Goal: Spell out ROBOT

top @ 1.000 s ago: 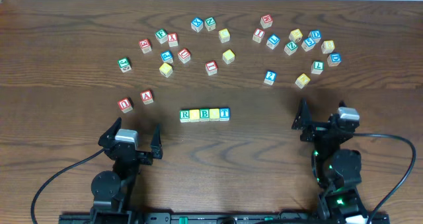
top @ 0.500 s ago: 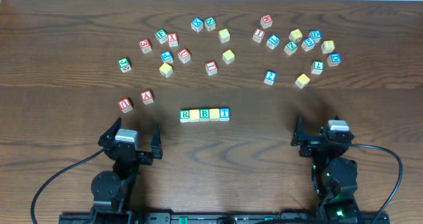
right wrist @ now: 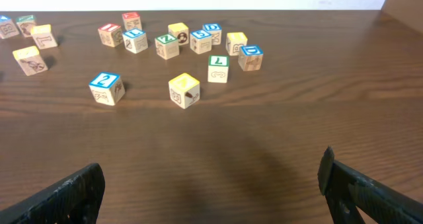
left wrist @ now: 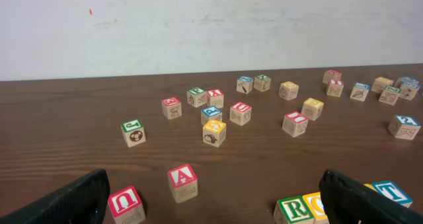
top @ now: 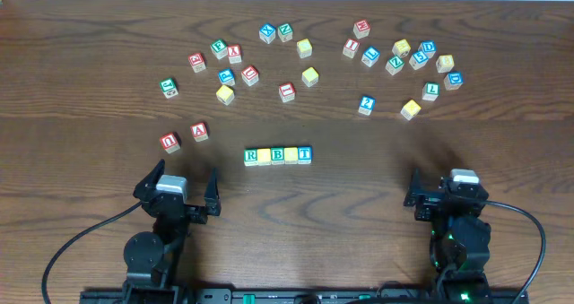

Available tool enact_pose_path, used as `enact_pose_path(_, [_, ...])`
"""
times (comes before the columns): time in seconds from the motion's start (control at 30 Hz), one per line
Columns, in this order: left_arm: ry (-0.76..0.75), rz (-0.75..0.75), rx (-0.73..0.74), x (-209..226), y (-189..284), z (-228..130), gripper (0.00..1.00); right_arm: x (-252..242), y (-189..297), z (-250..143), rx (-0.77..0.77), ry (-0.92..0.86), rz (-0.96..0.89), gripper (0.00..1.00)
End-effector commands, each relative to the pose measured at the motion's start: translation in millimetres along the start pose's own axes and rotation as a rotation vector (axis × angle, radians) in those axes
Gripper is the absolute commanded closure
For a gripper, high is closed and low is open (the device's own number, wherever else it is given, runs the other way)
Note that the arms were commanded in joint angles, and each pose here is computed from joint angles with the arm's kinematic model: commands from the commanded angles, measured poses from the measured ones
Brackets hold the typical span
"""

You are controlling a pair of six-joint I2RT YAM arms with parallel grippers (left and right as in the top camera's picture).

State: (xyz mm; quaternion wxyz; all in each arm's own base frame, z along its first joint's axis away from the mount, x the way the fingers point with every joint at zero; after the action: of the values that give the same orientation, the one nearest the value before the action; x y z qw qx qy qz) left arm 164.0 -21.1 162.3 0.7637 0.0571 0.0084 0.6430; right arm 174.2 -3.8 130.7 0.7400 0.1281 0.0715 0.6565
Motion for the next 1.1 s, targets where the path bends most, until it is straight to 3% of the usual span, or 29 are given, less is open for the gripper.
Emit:
enact_pose_path(0.0, [0.006, -0.022, 0.044, -2, -1, -11, 0.0, -2, 1, 1, -0.011, 0.02, -0.002, 0.01])
enact_pose_path(0.63, [0.006, -0.022, 0.044, -2, -1, -11, 0.01, -8, 17, 30, -0.224, -0.02, -0.013, 0.01])
enact_pose_path(1.07, [0.006, -0.022, 0.044, -2, -1, -11, 0.01, -7, 17, 31, -0.226, -0.02, -0.006, 0.01])
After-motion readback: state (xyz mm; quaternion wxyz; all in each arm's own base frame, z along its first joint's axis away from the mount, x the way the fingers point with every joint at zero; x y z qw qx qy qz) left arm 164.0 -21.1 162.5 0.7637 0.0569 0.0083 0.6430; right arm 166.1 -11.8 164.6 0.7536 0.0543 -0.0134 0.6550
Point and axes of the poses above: each gripper's point midway between its finger pads, its own y axis back along the fingers, its own x axis along the line the jaws close on, z = x × y, the point moved 8 cm from there along y, back along the fingers, and after that the axes turned 5 degrees about -y, right-handed, at the moved point
